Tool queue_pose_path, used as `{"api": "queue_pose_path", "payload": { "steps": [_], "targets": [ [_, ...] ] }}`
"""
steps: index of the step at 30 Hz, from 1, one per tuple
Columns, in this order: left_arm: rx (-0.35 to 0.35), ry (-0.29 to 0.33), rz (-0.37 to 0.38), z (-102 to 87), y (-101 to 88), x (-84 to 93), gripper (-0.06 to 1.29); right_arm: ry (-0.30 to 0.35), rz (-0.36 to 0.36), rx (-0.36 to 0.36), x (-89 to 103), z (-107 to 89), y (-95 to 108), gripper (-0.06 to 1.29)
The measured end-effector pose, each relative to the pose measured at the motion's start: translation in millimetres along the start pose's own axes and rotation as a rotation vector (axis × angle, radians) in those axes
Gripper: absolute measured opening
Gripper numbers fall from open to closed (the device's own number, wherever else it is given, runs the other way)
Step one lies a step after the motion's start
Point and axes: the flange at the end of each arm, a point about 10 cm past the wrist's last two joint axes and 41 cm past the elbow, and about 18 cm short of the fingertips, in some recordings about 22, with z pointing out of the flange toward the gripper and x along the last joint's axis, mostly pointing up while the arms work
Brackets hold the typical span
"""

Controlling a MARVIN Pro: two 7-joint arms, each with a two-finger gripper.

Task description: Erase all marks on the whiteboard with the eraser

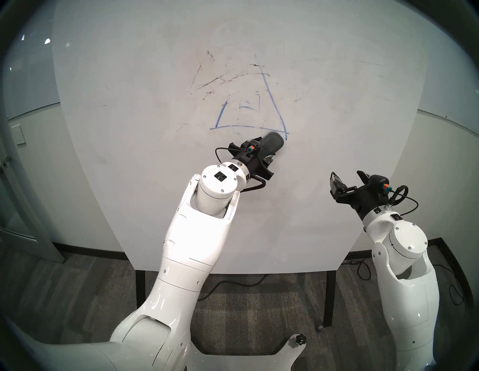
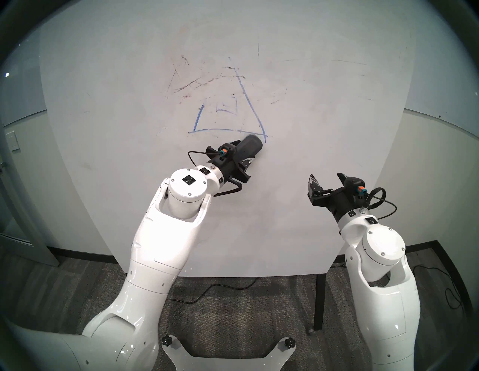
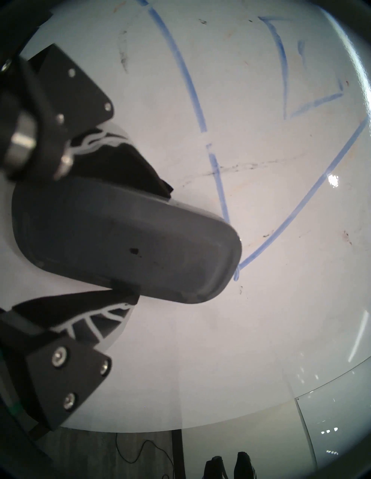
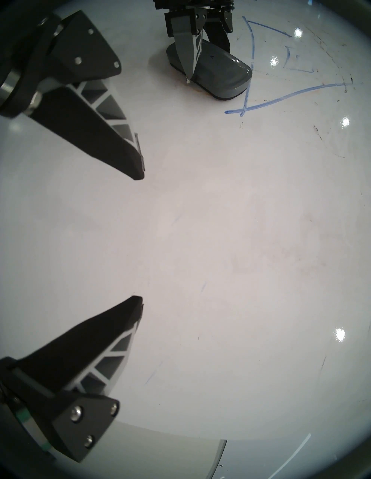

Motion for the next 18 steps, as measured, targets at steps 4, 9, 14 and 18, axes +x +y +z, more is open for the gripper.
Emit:
{"api": "queue_pose_path", "payload": {
  "steps": [4,9,14,18],
  "targets": [
    [0.007,-0.002,-0.002,0.7,-0.6,0.1,0.66,0.0,0.0,0.0,0.0,0.0,0.0,1.23],
    [0.018,-0.004,-0.016,1.6,-1.8,0.5,0.66,0.0,0.0,0.0,0.0,0.0,0.0,1.23],
    [0.022,-0.002,-0.032,1.1,-4.6,0.8,0.66,0.0,0.0,0.0,0.0,0.0,0.0,1.23],
    [0.025,0.001,-0.042,-0.7,-8.8,1.6,0.66,0.0,0.0,0.0,-0.1,0.1,0.1,1.23]
  ]
}}
